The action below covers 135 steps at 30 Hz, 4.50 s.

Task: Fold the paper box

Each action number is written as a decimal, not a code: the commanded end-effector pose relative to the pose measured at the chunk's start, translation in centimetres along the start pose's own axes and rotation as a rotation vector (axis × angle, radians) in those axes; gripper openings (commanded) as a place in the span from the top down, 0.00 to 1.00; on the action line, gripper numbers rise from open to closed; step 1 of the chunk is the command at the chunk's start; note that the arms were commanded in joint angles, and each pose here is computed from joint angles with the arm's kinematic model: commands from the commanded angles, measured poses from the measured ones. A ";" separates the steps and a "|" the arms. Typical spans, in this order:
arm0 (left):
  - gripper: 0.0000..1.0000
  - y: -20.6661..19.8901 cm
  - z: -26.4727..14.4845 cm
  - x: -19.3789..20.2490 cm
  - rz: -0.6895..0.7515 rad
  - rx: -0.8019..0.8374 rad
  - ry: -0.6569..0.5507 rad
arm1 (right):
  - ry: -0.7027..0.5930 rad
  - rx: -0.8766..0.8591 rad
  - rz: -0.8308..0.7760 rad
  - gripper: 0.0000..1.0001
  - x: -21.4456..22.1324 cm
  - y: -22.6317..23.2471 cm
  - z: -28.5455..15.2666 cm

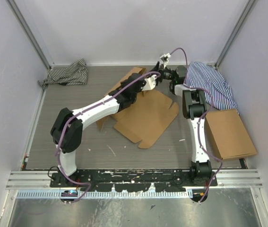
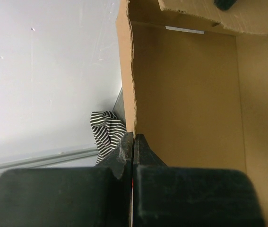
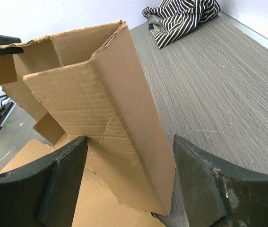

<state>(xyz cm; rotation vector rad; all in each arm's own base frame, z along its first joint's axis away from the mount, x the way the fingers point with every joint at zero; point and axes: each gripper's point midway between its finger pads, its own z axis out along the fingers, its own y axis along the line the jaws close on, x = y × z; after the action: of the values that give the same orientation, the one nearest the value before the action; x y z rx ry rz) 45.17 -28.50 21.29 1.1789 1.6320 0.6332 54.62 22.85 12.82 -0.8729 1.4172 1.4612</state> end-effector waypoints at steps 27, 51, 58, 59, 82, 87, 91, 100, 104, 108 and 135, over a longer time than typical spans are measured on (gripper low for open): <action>1.00 -3.0 1.2 -0.9 0.090 0.005 0.048 | 0.023 0.029 -0.170 0.32 -2.7 -0.4 2.0; 1.00 -1.9 0.3 -1.4 0.108 -0.028 0.032 | -0.018 -0.079 -0.207 0.26 -4.1 2.7 1.6; 1.00 -2.7 0.6 -1.9 0.117 -0.020 0.027 | 0.003 -0.054 -0.200 0.29 -3.0 1.9 1.7; 1.00 -3.0 0.8 -1.9 0.123 -0.015 0.029 | 0.009 -0.058 -0.200 0.29 -2.9 1.9 1.6; 1.00 -3.0 0.5 -2.9 0.151 -0.051 0.047 | 0.023 -0.079 -0.169 0.15 -2.1 2.9 0.6; 1.00 -3.0 0.4 -3.3 0.144 -0.054 0.040 | 0.008 -0.055 -0.155 0.18 -2.0 2.1 0.6; 1.00 -3.0 0.3 -3.2 0.146 -0.054 0.042 | 0.013 -0.012 -0.124 0.28 -1.5 0.6 1.1; 1.00 -3.4 0.5 -3.0 0.156 -0.056 0.049 | 0.009 0.105 -0.116 0.34 -1.2 -1.1 1.6; 1.00 -3.3 0.6 -3.1 0.155 -0.063 0.052 | -0.014 0.159 -0.123 0.26 -2.1 -0.8 1.6; 1.00 -3.1 0.6 -3.3 0.149 -0.068 0.049 | -0.008 0.194 -0.119 0.00 -2.5 -0.9 1.2; 1.00 -3.7 0.8 -2.9 0.139 -0.054 0.060 | 0.091 0.176 -0.109 0.16 -1.1 3.6 0.5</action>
<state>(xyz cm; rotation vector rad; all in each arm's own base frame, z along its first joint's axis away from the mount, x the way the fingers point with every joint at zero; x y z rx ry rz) 44.46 -31.56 20.49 1.2106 1.5768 0.8375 53.55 22.78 8.43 -0.7964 1.6593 1.2091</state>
